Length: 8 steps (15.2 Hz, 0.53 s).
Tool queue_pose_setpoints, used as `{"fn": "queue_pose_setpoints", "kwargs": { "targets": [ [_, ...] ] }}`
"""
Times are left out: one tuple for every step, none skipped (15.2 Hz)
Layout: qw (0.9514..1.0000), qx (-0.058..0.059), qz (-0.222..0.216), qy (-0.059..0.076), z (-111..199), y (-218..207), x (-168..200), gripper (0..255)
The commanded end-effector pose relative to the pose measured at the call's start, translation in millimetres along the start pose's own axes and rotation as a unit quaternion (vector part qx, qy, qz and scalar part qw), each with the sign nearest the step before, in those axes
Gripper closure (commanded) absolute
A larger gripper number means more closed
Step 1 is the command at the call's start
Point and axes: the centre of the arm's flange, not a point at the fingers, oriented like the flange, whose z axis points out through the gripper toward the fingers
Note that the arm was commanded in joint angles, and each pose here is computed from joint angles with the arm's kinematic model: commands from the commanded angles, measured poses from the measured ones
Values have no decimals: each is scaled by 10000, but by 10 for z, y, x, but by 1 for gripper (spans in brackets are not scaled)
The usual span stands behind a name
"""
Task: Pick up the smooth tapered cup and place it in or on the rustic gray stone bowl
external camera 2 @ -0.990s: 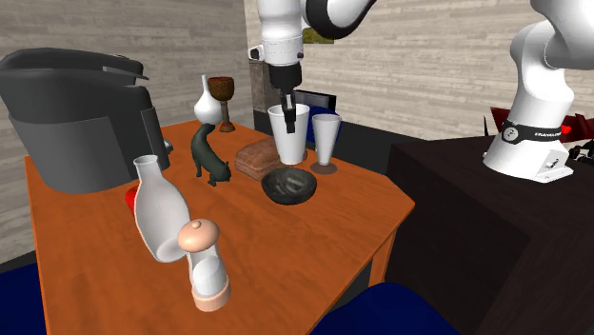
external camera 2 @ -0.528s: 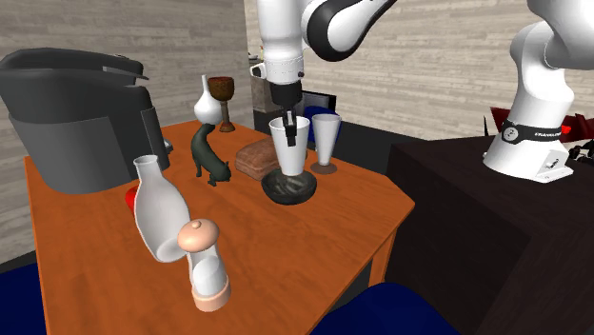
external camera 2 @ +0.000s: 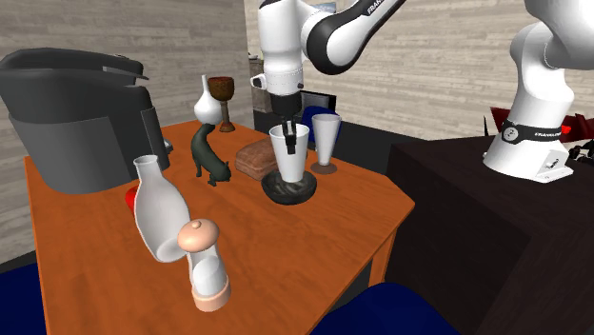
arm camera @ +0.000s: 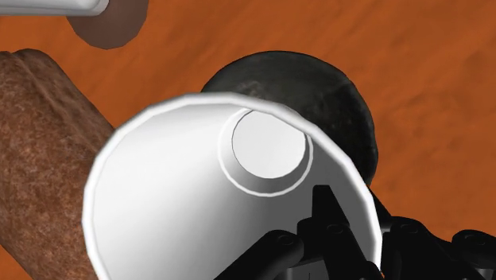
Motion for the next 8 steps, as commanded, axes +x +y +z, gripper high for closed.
{"fn": "queue_pose_setpoints", "kwargs": {
  "targets": [
    [10000, 0, 0, 3, -1, 1, 1, 255],
    [10000, 0, 0, 3, -1, 1, 1, 255],
    [10000, 0, 0, 3, -1, 1, 1, 255],
    [10000, 0, 0, 3, -1, 1, 1, 0],
    [10000, 0, 0, 3, -1, 1, 1, 0],
    [10000, 0, 0, 3, -1, 1, 1, 0],
    [10000, 0, 0, 3, -1, 1, 1, 0],
    [10000, 0, 0, 3, -2, 1, 1, 0]
  ]
}}
